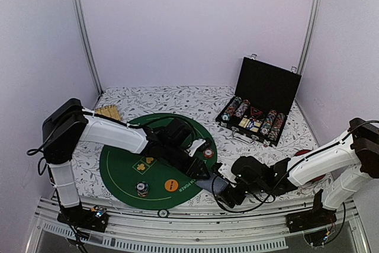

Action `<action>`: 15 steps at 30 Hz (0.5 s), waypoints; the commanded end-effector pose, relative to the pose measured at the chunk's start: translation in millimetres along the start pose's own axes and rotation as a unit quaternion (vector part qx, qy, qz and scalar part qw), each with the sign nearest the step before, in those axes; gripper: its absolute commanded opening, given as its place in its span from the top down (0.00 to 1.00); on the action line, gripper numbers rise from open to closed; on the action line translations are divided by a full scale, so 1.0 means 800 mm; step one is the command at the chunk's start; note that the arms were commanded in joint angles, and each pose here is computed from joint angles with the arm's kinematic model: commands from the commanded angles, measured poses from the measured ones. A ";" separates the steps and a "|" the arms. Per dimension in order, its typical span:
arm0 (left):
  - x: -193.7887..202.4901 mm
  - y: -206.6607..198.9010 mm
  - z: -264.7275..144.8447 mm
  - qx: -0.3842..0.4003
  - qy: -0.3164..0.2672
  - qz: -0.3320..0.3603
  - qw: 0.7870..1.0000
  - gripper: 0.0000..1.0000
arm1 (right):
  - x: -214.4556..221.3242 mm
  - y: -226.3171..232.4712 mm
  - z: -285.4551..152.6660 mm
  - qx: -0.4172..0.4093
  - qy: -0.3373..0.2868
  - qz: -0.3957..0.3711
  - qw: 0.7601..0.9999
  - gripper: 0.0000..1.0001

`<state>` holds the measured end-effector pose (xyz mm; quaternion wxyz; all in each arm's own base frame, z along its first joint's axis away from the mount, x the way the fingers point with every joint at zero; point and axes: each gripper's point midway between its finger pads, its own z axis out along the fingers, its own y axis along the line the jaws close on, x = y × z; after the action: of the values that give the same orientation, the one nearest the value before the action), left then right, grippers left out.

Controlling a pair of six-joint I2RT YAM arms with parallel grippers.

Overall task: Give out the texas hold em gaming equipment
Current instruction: Pick up the poker card from the face-down deck piles.

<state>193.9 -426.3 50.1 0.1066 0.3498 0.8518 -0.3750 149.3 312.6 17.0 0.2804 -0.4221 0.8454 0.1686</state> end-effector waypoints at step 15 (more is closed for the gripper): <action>0.023 0.022 0.024 -0.009 0.030 -0.022 0.999 0.49 | -0.009 0.001 -0.006 0.004 -0.007 -0.004 1.000 0.19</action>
<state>195.5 -422.2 38.0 0.1012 0.3440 0.8620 -0.3584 149.4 312.5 17.0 0.2803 -0.4221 0.8455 0.1684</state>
